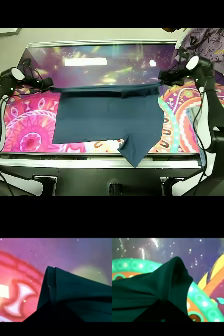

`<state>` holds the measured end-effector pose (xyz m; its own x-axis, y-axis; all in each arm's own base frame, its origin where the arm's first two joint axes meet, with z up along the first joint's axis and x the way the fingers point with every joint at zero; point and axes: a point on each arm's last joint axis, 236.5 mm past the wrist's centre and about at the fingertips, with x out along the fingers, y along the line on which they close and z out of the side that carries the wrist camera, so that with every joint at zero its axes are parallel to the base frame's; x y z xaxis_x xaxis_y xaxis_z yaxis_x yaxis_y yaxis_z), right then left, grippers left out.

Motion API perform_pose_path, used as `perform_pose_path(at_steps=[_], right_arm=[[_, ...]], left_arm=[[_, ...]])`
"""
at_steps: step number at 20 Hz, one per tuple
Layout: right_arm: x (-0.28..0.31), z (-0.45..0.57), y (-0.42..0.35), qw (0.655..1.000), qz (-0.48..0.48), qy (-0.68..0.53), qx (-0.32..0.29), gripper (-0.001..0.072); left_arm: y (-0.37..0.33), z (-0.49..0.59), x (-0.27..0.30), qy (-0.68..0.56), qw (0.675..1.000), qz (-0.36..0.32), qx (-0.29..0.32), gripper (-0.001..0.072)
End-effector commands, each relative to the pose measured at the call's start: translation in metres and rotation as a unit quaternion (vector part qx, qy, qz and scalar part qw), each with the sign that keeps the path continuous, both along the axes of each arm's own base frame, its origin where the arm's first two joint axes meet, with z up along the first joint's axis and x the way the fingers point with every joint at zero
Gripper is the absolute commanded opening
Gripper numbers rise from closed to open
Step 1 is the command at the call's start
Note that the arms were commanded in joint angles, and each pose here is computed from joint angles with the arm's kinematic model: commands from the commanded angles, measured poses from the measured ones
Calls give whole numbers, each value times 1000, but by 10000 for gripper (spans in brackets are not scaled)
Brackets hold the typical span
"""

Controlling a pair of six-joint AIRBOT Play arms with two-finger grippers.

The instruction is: Fold the clothes and pants, and hang the long-sleeved shirts on hangers.

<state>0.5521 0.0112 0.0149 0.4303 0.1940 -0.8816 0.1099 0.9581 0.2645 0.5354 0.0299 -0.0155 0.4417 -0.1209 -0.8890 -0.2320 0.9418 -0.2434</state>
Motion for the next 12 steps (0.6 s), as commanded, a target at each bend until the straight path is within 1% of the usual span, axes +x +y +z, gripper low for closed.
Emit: perform_pose_path(at_steps=[1,4,7,12], right_arm=[[-10,-30,-5,999,3,44,-13,30],[-39,-39,-9,994,16,107,-26,30],[-62,-44,-10,987,26,155,-30,30],[-74,-50,-9,982,31,185,-27,30]], left_arm=[[-4,-22,-1,23,1000,1,-7,14],[-12,-33,-38,109,994,11,-29,14],[-21,-38,-71,179,983,0,-39,15],[-27,-53,-93,219,975,-6,-43,15]])
